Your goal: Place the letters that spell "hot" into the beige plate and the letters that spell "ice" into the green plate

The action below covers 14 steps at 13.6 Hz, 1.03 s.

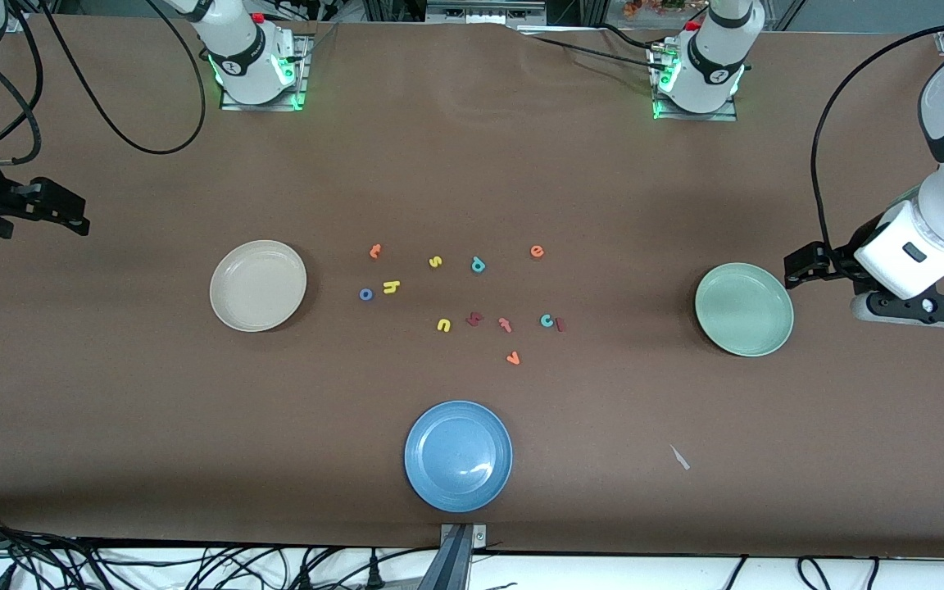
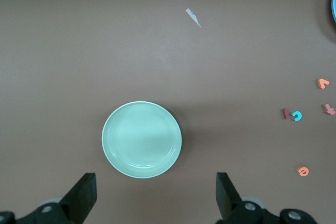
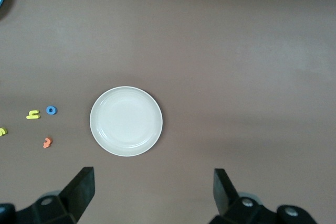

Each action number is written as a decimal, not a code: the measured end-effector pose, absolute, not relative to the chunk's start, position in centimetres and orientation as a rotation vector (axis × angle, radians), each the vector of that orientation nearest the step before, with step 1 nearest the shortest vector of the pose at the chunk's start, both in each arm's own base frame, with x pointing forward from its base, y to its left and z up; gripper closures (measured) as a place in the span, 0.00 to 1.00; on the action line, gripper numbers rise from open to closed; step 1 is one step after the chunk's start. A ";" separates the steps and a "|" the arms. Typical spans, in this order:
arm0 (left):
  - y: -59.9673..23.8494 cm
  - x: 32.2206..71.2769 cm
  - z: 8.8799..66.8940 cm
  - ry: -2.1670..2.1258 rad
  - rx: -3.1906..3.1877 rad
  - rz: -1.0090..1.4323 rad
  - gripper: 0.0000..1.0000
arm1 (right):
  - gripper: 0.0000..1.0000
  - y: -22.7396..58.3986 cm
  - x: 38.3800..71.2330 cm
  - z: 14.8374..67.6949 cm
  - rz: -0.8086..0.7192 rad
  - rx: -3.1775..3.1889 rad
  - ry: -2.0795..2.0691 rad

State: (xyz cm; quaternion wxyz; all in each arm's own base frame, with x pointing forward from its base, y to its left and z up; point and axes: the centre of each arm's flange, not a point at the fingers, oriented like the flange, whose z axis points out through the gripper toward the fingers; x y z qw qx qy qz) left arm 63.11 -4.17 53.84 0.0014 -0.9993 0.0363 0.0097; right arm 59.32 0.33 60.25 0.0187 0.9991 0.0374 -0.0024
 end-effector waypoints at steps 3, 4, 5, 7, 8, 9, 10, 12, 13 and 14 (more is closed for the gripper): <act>-4.2 63.1 54.0 0.118 -3.136 0.027 0.00 | 0.00 0.3 59.2 60.2 -0.018 3.102 0.116; -4.2 63.1 54.0 0.119 -3.136 0.026 0.00 | 0.00 0.3 59.2 60.2 -0.019 3.102 0.116; -4.2 63.1 54.0 0.119 -3.136 0.026 0.00 | 0.00 0.3 59.2 60.2 -0.019 3.102 0.116; -4.1 63.1 54.0 0.119 -3.136 0.026 0.00 | 0.00 0.3 59.2 60.2 -0.019 3.102 0.125; -4.1 63.1 54.0 0.119 -3.136 0.026 0.00 | 0.00 0.3 59.2 60.2 -0.019 3.102 0.131; -4.1 63.1 54.0 0.119 -3.136 0.026 0.00 | 0.00 0.4 59.2 60.2 -0.019 3.102 0.134; -4.1 63.1 54.0 0.119 -3.136 0.025 0.00 | 0.00 0.4 59.2 60.2 -0.019 3.102 0.135; -4.1 63.1 54.2 0.118 -3.136 0.019 0.00 | 0.00 0.4 59.2 60.2 -0.020 3.102 0.137; -4.1 63.1 54.3 0.117 -3.136 0.018 0.00 | 0.00 0.4 59.3 60.1 -0.021 3.102 0.137; -4.1 63.1 54.3 0.118 -3.136 0.017 0.00 | 0.00 0.4 59.3 60.1 -0.021 3.102 0.137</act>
